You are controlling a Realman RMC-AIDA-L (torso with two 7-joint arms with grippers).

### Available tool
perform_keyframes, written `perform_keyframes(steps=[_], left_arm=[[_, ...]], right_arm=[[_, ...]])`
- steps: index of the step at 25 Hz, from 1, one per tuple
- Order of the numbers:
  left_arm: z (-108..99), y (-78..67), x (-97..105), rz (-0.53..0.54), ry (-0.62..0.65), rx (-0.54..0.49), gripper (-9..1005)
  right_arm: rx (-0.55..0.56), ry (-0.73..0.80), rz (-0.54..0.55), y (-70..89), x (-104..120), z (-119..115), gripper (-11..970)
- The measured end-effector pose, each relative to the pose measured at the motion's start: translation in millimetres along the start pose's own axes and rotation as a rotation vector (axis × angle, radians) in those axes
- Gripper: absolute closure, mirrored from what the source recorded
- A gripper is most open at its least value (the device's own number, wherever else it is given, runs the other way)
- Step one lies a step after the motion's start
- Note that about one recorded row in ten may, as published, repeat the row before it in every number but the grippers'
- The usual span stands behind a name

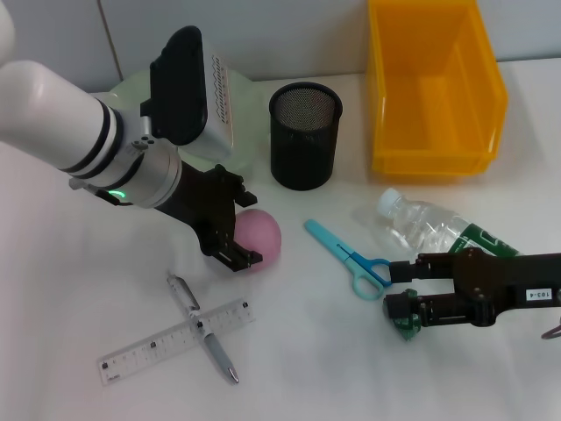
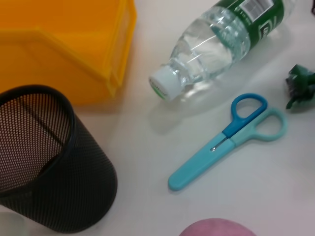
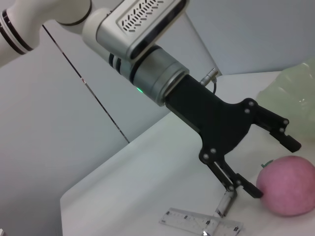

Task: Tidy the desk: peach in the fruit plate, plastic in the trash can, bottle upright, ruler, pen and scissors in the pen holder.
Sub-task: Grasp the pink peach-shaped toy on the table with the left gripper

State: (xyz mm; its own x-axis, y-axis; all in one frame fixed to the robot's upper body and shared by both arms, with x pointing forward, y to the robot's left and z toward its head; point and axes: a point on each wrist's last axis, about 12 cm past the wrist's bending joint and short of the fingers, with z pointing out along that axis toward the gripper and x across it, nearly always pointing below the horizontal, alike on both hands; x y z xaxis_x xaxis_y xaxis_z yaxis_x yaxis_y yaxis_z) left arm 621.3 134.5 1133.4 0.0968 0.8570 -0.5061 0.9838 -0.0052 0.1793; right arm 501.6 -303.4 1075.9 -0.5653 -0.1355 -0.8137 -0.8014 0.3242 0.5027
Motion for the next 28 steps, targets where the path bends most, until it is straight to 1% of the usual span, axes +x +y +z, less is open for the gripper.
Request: perform_keyframes(steps=[3,8,19,26,28], left_arm=[[6.7,-0.6,1.4,0.003,0.016,-0.009,185],[10.5,-1.7,3.8,-0.006,0.026,-0.002,188],[13.6,-3.5,2.5,0.011,0.03,0.002,196],[13.9,-3.8,1.9,0.01,0.022,0.001,428],[13.9,-3.9,1.8,0.009,0.02,0.002,535]], right_arm=[[-0.002,0.001,0.001,0.2,0.2,0.8,247],[-0.003,0.001,0.005,0.5,0.7,1.7,247],[-0.002,-0.002,0.008,0.8,1.5,1.8,246],[-0.002,-0.002,0.008,0.8,1.5,1.8,246],[-0.002,-0.001,0.008,0.8,1.5,1.8,246]])
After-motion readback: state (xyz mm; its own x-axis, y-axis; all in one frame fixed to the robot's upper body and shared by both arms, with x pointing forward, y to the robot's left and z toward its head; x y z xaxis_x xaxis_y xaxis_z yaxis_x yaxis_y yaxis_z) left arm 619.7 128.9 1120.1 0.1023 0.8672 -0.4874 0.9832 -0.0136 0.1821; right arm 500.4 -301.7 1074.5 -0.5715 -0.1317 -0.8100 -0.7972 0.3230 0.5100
